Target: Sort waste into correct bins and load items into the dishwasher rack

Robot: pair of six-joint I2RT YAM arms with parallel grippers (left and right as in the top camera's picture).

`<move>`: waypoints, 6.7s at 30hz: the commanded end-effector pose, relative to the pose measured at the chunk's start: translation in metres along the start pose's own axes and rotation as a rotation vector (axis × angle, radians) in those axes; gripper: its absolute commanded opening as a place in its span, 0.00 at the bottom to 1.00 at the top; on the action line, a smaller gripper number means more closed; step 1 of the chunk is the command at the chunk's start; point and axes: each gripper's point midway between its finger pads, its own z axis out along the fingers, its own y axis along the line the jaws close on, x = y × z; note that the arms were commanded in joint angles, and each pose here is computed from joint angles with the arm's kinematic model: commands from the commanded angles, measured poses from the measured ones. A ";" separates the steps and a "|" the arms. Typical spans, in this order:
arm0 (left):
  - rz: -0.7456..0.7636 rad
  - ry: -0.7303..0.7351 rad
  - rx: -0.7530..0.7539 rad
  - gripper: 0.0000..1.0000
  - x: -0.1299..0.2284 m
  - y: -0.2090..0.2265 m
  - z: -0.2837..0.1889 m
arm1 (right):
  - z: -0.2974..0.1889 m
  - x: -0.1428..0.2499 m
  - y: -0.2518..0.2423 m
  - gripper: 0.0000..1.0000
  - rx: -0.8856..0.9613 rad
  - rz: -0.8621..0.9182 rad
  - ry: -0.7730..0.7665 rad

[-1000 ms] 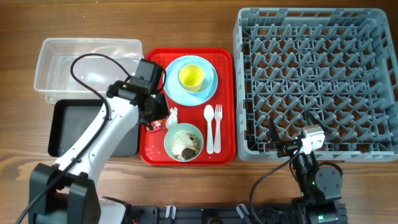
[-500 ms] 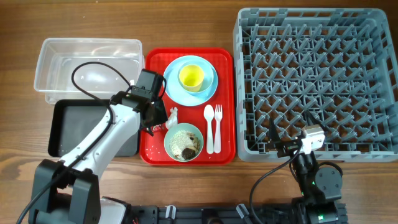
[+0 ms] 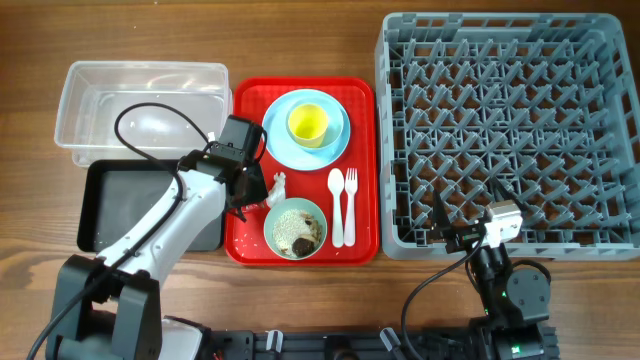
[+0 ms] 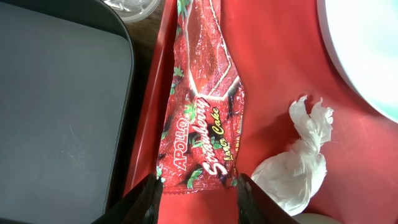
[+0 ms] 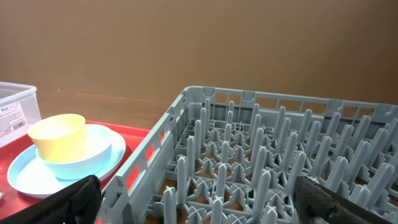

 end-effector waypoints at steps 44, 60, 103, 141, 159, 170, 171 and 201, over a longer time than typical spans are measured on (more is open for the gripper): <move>0.006 0.011 -0.051 0.56 -0.003 -0.001 0.046 | 0.000 -0.001 0.001 1.00 -0.007 -0.010 -0.005; 0.005 0.037 -0.009 0.40 0.001 -0.010 0.052 | 0.000 -0.001 0.001 1.00 -0.007 -0.010 -0.005; -0.470 -0.652 -0.023 0.11 -0.201 0.115 -0.046 | 0.000 -0.001 0.001 1.00 -0.007 -0.010 -0.005; 0.361 0.137 0.366 0.39 0.087 -0.114 -0.061 | 0.000 -0.001 0.001 1.00 -0.007 -0.010 -0.005; 0.560 0.030 0.151 0.36 0.129 -0.136 -0.029 | 0.000 -0.001 0.001 1.00 -0.007 -0.011 -0.005; 0.570 -0.018 0.030 0.37 0.117 -0.114 -0.027 | 0.000 -0.001 0.001 1.00 -0.007 -0.010 -0.005; 0.568 -0.023 0.031 0.36 0.116 -0.115 -0.027 | 0.000 -0.001 0.001 1.00 -0.007 -0.010 -0.005; 0.618 -0.043 -0.217 0.14 0.106 -0.071 -0.017 | 0.000 -0.001 0.001 1.00 -0.007 -0.010 -0.005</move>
